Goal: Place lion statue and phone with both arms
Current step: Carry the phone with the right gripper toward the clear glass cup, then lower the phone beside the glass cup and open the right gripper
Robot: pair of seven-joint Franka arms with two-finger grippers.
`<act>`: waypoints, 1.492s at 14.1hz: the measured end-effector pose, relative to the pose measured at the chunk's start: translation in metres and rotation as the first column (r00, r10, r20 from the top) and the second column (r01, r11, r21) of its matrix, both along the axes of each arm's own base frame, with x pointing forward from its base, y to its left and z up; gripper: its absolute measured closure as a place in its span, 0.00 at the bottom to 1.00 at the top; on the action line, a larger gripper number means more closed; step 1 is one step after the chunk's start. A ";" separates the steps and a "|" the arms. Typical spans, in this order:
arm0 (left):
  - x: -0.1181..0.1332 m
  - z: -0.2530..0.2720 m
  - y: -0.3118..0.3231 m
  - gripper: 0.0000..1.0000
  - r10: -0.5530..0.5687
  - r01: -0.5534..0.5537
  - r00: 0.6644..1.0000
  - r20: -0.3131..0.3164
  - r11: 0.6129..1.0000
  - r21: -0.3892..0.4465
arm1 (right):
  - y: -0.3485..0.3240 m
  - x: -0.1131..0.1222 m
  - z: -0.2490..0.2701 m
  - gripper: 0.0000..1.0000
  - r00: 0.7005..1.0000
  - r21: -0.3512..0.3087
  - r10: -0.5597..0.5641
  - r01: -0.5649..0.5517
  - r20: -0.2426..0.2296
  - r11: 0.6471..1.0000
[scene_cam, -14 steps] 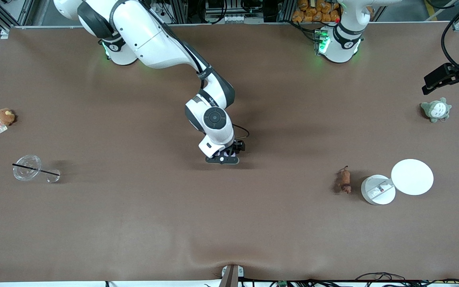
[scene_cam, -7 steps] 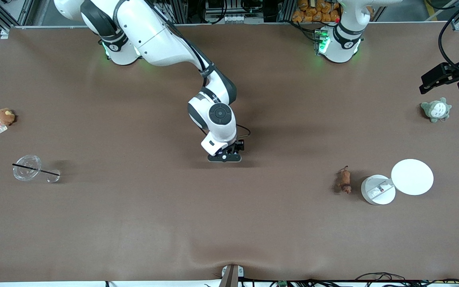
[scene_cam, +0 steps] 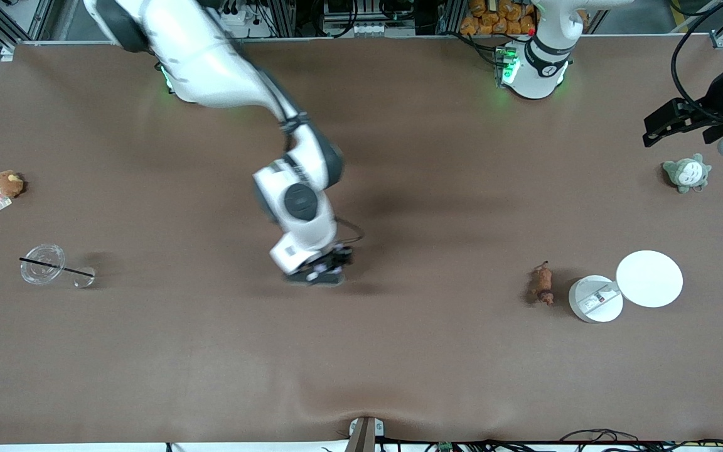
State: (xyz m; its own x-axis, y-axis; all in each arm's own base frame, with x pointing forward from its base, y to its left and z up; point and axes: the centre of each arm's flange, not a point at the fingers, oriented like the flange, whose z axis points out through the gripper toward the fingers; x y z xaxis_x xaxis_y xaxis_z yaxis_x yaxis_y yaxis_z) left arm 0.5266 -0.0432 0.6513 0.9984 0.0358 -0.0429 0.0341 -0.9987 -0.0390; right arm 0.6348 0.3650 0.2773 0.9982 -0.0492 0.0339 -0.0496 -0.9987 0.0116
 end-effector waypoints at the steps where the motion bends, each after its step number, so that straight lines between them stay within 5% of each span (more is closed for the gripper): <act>1: 0.000 0.000 0.001 0.00 0.002 -0.002 1.000 0.000 1.000 0.000 | -0.040 0.015 0.023 0.16 1.000 -0.015 0.006 -0.007 -0.024 1.000; 5: -0.001 0.000 -0.002 0.00 -0.003 0.003 1.000 0.000 1.000 0.001 | -0.209 0.050 0.045 0.16 0.984 -0.067 0.076 -0.088 -0.163 0.994; 9: -0.003 0.000 -0.021 0.00 -0.028 0.028 1.000 -0.001 1.000 0.003 | -0.315 0.036 -0.020 0.16 0.958 -0.217 0.086 -0.148 -0.275 0.965; 21: -0.001 -0.004 -0.018 0.00 -0.021 0.021 1.000 -0.009 1.000 0.003 | -0.441 0.007 -0.072 0.16 0.959 -0.185 0.027 -0.082 -0.283 0.979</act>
